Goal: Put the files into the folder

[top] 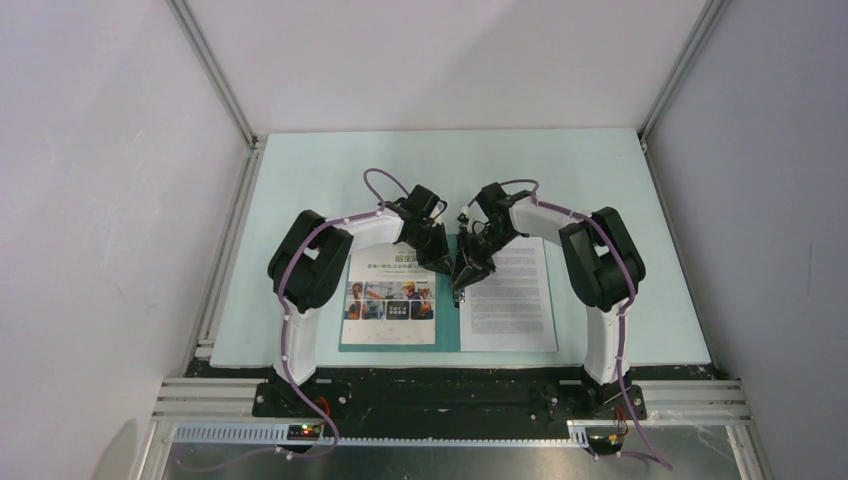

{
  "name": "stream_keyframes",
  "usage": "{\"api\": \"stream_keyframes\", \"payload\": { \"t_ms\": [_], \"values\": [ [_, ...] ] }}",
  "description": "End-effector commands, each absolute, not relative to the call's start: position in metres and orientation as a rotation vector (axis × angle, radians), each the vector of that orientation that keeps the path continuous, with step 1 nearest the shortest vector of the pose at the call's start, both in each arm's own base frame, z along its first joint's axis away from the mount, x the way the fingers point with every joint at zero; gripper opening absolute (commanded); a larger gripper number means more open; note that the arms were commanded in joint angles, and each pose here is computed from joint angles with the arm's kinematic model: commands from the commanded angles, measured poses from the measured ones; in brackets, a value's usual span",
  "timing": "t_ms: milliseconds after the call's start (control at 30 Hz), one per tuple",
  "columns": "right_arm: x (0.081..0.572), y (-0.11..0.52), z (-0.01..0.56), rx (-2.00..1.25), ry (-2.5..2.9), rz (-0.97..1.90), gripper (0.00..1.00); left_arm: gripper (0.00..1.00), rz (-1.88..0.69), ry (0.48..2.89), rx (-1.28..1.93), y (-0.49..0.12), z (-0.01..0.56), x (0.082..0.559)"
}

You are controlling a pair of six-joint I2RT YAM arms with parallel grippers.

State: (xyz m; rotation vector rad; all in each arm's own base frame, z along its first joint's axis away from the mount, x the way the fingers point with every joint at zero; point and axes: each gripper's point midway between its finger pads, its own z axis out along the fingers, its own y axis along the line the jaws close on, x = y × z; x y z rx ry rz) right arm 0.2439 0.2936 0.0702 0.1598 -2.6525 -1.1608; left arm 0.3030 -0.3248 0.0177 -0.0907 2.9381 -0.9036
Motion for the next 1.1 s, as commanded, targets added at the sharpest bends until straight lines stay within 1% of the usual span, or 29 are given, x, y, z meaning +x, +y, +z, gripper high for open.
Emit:
{"api": "stream_keyframes", "payload": {
  "t_ms": [0, 367, 567, 833, 967, 1067],
  "values": [
    [0.241, 0.294, 0.063, 0.143, -2.642, -1.130, 0.27, 0.13, -0.827, 2.945, -0.116, -0.316, 0.004, 0.309],
    [0.236, 0.290, 0.052, 0.121, -2.662, -1.040, 0.25, 0.13, -0.831, 2.949, -0.115, -0.316, 0.003, 0.309],
    [0.236, 0.278, 0.043, 0.137, -2.745, -0.909, 0.24, 0.13, -0.834, 2.951, -0.119, -0.316, 0.003, 0.309],
    [0.238, 0.273, 0.035, 0.160, -2.789, -0.846, 0.20, 0.13, -0.838, 2.957, -0.122, -0.315, 0.001, 0.309],
    [0.236, 0.271, 0.028, 0.168, -2.798, -0.807, 0.13, 0.13, -0.837, 2.957, -0.125, -0.315, 0.001, 0.310],
    [0.236, 0.271, 0.025, 0.170, -2.799, -0.796, 0.06, 0.13, -0.837, 2.958, -0.123, -0.315, 0.000, 0.309]
  ]
}}
